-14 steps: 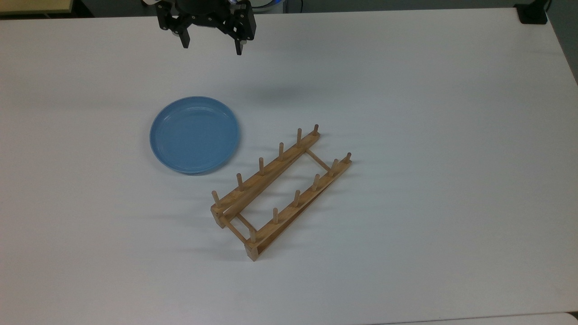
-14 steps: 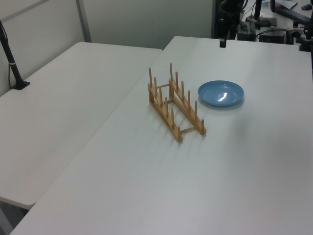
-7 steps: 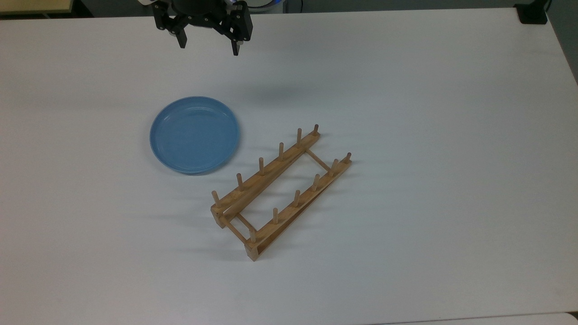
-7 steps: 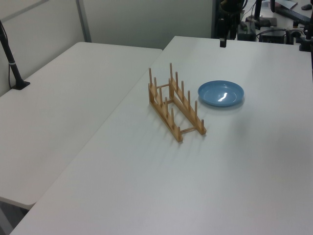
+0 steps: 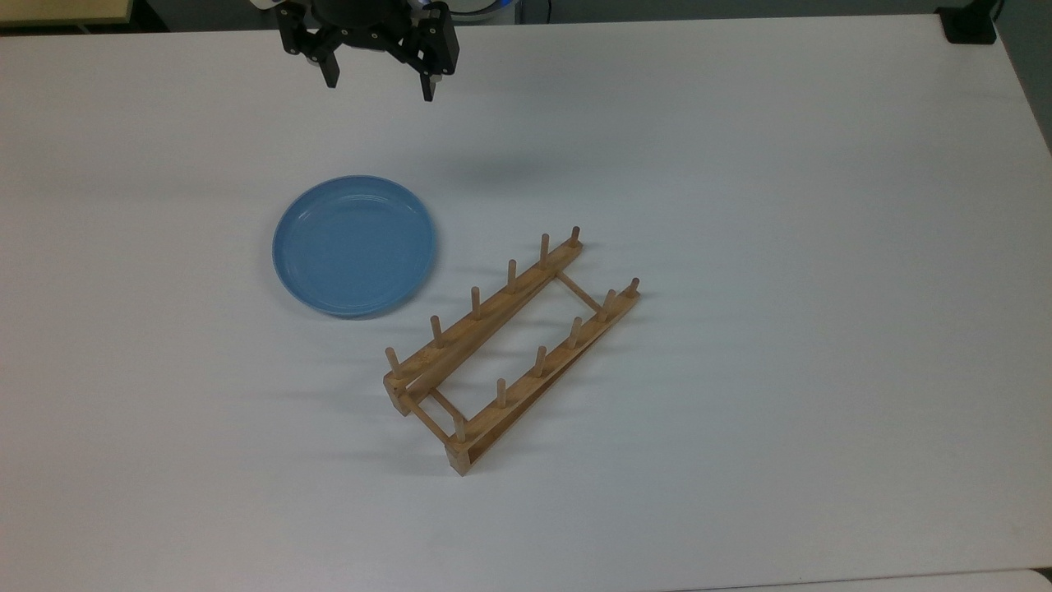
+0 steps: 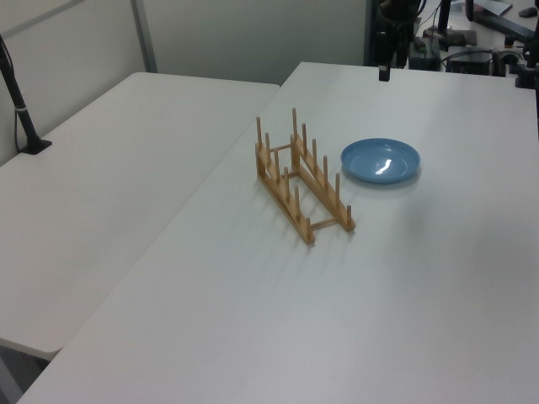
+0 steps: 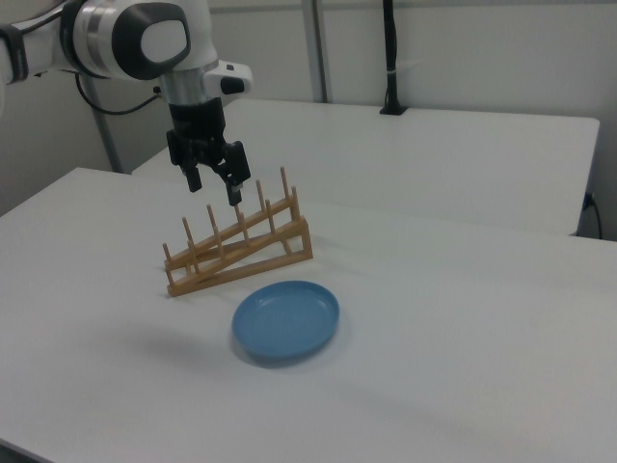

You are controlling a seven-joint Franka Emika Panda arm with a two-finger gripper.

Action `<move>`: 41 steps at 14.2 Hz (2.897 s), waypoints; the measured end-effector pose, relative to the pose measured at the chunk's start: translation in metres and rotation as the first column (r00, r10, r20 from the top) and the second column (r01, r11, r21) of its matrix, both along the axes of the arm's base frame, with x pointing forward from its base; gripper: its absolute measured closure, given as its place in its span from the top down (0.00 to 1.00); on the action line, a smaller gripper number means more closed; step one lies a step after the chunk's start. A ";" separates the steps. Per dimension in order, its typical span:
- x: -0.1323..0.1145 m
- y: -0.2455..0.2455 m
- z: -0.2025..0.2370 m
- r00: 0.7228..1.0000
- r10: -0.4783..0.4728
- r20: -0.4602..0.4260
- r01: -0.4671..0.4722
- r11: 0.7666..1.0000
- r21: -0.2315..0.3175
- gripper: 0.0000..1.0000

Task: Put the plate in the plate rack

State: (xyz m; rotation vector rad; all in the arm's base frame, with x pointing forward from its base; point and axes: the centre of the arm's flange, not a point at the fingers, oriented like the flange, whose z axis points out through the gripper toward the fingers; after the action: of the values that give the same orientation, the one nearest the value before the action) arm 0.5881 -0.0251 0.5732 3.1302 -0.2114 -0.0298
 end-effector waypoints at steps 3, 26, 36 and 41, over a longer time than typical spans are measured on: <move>0.000 0.000 0.000 1.000 0.004 0.000 -0.004 1.000 0.000 1.00; 0.035 -0.201 -0.186 0.996 0.082 -0.028 -0.077 0.988 0.130 0.93; 0.060 -0.180 -0.248 0.993 0.118 -0.027 -0.115 0.989 0.094 0.59; 0.062 -0.178 -0.251 0.993 0.117 -0.017 -0.115 0.989 0.092 0.44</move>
State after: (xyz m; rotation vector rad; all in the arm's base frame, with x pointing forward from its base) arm 0.6501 -0.2032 0.3226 3.2248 -0.0275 -0.0764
